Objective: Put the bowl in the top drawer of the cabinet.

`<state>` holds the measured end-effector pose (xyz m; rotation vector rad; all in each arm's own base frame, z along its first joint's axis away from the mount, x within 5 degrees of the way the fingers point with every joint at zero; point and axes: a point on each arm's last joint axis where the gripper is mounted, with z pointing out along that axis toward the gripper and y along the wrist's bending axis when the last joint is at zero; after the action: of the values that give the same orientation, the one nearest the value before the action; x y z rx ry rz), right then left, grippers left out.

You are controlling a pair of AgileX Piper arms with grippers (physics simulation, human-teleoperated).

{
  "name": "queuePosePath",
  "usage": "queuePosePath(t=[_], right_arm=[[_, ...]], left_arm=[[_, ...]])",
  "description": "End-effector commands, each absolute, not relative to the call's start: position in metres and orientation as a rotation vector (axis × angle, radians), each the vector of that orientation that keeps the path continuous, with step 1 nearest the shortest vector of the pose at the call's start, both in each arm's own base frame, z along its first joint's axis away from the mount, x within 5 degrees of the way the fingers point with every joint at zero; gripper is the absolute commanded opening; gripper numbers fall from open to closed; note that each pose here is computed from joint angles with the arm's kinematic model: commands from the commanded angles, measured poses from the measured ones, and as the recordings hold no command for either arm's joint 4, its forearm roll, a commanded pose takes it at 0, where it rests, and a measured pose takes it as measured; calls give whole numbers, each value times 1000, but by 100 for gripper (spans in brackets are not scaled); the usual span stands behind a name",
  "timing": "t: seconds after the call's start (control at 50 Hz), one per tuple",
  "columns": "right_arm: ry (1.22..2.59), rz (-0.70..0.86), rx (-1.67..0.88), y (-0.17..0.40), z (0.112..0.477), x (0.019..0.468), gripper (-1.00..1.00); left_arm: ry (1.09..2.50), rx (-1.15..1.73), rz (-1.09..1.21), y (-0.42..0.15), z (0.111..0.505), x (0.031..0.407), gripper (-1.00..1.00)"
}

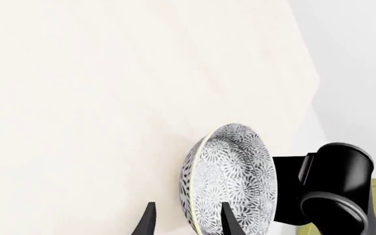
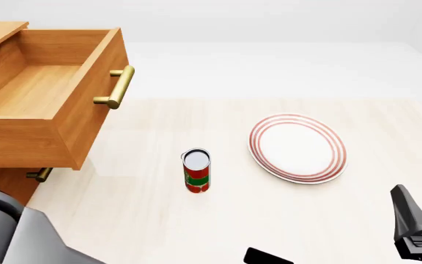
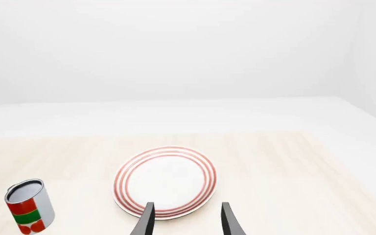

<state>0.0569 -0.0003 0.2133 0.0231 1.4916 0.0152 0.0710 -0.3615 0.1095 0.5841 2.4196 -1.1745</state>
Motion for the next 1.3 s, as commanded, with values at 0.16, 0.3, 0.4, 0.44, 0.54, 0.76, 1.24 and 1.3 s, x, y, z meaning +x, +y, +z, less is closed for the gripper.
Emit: queuePosePath(t=[0.16,0.3,0.4,0.44,0.54,0.76,1.24,1.3], right_arm=[[1492,13,26,-1,213,57,100],[1492,13,26,-1,213,57,100],[1492,13,26,-1,213,57,100],[1492,13,26,-1,213,57,100],[1492,13,26,-1,213,57,100],[1492,13,26,-1,213,57,100],[1492,12,25,-1,213,57,100],[1492,12,25,-1,213,56,100]], left_arm=[[2429,561,-1167,-363,103,76,-100],[2426,552,-1157,-360,107,81,-100],[2422,544,-1152,-357,112,85,-100],[2420,544,-1151,-356,114,85,-100],[2411,544,-1154,-353,121,86,-100],[2385,539,-1157,-343,141,90,-100],[2318,509,-1149,-315,182,104,-100],[2307,508,-1148,-312,188,105,-100]])
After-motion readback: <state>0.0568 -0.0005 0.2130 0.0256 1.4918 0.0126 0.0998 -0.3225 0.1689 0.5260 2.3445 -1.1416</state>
